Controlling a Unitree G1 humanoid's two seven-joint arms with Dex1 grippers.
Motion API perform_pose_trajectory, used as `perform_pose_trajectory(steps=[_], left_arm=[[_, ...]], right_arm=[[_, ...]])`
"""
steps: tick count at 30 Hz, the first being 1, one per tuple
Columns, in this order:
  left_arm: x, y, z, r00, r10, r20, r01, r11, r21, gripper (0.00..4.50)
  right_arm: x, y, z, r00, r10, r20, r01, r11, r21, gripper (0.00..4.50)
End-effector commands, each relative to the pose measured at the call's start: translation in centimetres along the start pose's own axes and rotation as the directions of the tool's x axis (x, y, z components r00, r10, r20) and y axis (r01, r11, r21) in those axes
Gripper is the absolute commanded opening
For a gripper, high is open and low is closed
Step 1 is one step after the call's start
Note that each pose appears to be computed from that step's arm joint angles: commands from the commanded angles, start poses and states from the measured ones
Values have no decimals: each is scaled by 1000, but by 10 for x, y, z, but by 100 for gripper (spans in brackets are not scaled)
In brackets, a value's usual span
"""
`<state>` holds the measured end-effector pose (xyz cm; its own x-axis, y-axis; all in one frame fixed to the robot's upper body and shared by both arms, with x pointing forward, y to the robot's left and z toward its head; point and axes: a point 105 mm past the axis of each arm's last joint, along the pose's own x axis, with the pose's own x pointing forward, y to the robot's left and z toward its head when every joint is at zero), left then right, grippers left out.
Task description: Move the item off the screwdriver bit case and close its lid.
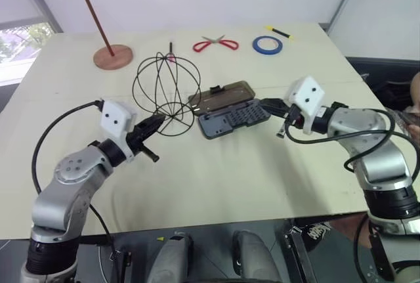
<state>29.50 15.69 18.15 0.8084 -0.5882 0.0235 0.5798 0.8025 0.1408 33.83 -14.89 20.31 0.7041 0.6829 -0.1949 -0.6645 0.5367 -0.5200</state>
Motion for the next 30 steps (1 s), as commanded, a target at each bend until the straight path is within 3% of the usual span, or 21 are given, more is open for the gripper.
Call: perform_pose_trajectory(steps=[1,2,5,11,24,30], left_arm=[[0,-2,9,999,26,40,-27,999,17,0],[0,-1,8,999,36,38,-37,999,12,0],[2,-5,6,999,27,38,-28,1000,3,123],[3,0,8,996,78,46,-80,996,34,443],[-13,-12,1,986,160,39,-159,986,-42,447],[-7,8,4,966,251,63,-250,968,-18,447]], right_arm=[[-4,-2,16,999,-2,34,4,999,-54,5],[-4,-2,15,999,-1,33,3,998,-56,5],[-4,-3,15,1000,-2,30,4,998,-56,0],[-4,-2,15,1000,-1,28,3,998,-59,0],[-8,-7,15,1000,-11,10,12,997,-78,0],[-5,-7,17,1000,-11,18,12,996,-94,0]])
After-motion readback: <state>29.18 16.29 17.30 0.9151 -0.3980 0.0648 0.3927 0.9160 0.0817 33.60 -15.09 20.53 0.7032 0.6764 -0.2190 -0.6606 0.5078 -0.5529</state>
